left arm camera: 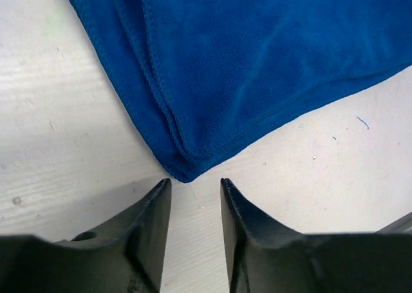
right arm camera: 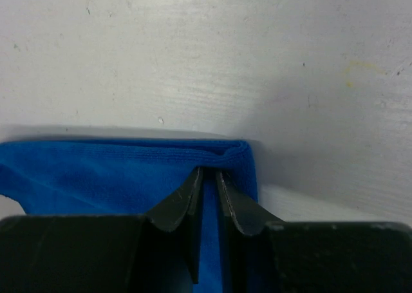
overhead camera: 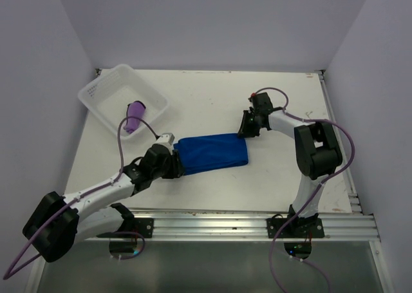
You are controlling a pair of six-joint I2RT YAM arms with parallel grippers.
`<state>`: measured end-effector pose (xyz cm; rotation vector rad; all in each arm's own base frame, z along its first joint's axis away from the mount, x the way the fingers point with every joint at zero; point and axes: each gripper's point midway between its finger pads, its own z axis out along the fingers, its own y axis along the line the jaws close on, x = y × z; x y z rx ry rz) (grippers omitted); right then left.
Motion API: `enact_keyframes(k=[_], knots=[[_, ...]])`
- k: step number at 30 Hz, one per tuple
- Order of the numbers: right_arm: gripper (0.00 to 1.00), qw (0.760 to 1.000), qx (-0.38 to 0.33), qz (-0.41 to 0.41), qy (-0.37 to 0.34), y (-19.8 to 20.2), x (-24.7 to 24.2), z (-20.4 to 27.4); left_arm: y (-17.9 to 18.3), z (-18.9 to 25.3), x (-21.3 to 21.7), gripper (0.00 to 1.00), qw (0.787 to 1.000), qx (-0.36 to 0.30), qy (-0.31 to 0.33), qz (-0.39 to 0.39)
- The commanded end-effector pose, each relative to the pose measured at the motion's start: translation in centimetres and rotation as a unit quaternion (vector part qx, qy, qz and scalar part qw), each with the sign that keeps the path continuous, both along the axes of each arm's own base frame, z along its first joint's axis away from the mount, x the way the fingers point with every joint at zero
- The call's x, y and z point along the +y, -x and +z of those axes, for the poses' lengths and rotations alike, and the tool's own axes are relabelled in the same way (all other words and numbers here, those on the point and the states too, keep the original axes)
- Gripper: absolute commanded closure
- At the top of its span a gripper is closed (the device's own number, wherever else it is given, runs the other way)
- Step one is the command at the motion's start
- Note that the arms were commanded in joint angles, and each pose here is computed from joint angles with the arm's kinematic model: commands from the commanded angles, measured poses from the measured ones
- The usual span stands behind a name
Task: Roll the towels
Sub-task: Fold the towel
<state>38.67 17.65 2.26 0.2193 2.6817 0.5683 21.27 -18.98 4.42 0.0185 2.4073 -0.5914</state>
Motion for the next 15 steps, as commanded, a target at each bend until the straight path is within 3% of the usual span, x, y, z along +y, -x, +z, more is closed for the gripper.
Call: enact_keyframes(k=[1,2,3,9,11,15], knots=[[0.81,0.999,-0.030,0.026,-0.006,-0.1,0.0,4.0,-2.1,4.0,-0.7,0.53,0.998,-0.054,0.015,0.010],[0.77,0.999,-0.033,0.026,-0.008,0.0,0.0,4.6,-2.1,4.2,-0.7,0.44,0.998,-0.055,0.010,0.008],[0.70,0.999,-0.036,0.027,-0.013,0.0,0.1,5.2,-2.5,4.7,-0.7,0.41,0.998,-0.062,0.008,0.010],[0.57,0.996,-0.077,0.031,-0.024,0.1,0.2,10.8,-4.0,7.3,-1.2,0.20,0.996,-0.088,0.002,0.007],[0.52,0.996,-0.088,0.018,-0.003,0.4,-0.9,11.7,-4.4,8.0,-1.3,0.03,0.995,-0.097,0.000,0.009],[0.34,0.992,-0.125,-0.002,0.023,1.6,-2.7,14.3,-6.0,10.3,-0.9,0.00,0.991,-0.126,-0.010,0.034]])
